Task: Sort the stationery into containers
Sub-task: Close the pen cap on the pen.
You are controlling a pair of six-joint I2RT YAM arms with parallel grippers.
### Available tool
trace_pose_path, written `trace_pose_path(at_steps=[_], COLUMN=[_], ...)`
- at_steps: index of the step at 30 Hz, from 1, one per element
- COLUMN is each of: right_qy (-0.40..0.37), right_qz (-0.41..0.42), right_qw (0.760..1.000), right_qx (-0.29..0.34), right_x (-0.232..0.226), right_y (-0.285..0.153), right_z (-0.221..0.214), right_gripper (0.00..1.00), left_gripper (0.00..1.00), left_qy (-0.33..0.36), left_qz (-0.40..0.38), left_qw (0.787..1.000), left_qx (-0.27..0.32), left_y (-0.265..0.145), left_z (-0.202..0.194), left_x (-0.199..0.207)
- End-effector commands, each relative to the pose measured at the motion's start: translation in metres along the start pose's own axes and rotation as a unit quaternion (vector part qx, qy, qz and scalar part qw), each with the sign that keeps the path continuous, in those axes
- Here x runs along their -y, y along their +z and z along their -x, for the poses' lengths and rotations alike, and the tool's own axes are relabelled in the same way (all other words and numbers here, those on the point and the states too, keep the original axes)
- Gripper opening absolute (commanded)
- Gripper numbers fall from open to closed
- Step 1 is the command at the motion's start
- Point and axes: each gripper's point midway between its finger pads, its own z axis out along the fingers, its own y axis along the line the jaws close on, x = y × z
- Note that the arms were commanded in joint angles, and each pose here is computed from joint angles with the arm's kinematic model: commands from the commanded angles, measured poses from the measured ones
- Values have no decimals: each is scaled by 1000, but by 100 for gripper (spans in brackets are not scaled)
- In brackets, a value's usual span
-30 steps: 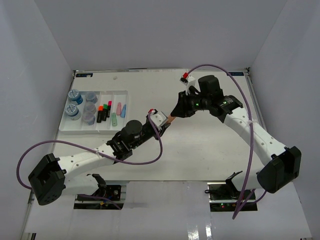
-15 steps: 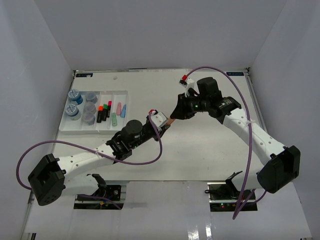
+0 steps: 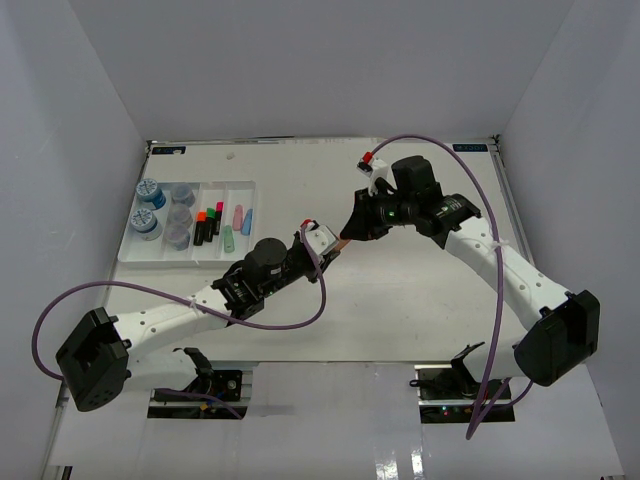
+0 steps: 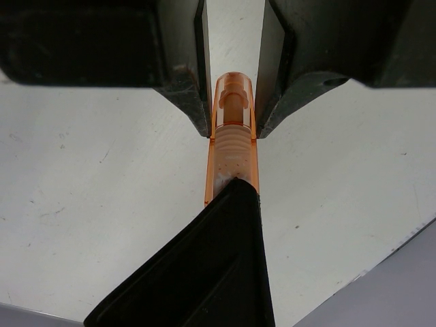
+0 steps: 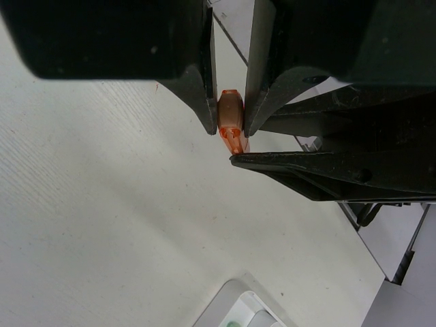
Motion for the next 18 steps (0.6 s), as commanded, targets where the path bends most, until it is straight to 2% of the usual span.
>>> trace_pose_path(at_steps=[1, 6, 18], right_qy=[0, 13, 25], right_qz=[1, 20, 20], right_qw=[1000, 999, 998], right_qx=[-21, -33, -61], right_x=[0, -2, 2], right_y=[5, 13, 25], right_z=[-15, -22, -45], right_gripper=[8, 8, 8], left_gripper=[32, 27, 17], left_qy=[-1, -1, -9], left_qz=[-1, -7, -10], left_qw=[994, 995, 989], left_qx=[105, 102, 148], left_y=[-8, -8, -1], left_z=[73, 75, 121], left_x=[-4, -3, -6])
